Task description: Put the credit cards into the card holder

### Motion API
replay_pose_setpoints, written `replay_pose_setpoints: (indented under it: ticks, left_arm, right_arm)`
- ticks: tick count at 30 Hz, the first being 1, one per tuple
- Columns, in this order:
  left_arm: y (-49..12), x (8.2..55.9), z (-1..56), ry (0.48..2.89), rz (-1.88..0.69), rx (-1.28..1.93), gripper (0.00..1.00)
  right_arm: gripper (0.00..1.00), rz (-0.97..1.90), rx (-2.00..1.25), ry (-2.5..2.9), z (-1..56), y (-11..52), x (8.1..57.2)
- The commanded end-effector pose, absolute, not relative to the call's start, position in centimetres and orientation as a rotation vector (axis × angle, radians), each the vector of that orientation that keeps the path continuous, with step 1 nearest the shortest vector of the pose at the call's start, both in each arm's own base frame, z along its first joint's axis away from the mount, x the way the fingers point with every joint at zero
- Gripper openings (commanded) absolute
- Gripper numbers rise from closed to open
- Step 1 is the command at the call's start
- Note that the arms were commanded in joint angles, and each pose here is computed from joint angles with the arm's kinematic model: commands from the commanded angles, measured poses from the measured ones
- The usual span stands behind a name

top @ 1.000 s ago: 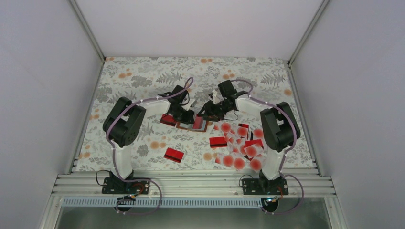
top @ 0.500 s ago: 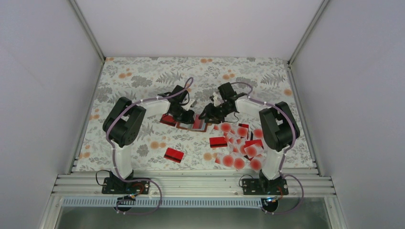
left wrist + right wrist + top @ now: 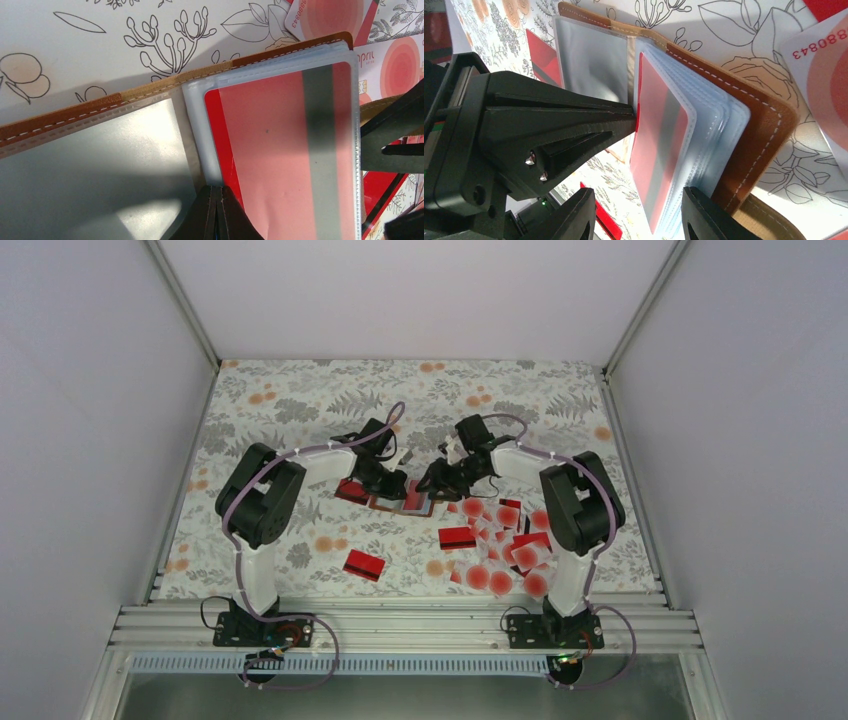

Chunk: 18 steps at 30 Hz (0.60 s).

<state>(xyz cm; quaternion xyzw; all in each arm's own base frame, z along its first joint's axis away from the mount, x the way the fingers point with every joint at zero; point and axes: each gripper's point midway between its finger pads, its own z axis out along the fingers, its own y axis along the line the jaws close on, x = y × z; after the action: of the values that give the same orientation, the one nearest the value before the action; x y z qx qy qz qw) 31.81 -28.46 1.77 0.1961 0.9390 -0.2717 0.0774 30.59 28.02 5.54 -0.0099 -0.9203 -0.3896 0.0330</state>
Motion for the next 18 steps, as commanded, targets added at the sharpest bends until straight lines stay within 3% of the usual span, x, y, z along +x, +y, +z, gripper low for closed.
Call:
replay_pose_setpoints:
  ticks: [1, 10, 18]
  left_arm:
    - [-27.5, 30.3, -0.7, 2.921, -0.754, 0.579, 0.02]
    - [-27.5, 30.4, -0.4, 2.917, -0.747, 0.581, 0.02]
    - [-27.6, 31.5, 3.5, 2.844, -0.735, 0.562, 0.05]
  right_arm:
    - [0.44, -1.218, 0.004, -2.824, 5.7, 29.0, 30.8]
    - [0.44, -1.217, 0.041, -2.82, 6.1, 29.8, 30.8]
    - [0.44, -1.208, 0.055, -2.812, 5.8, 30.4, 31.0]
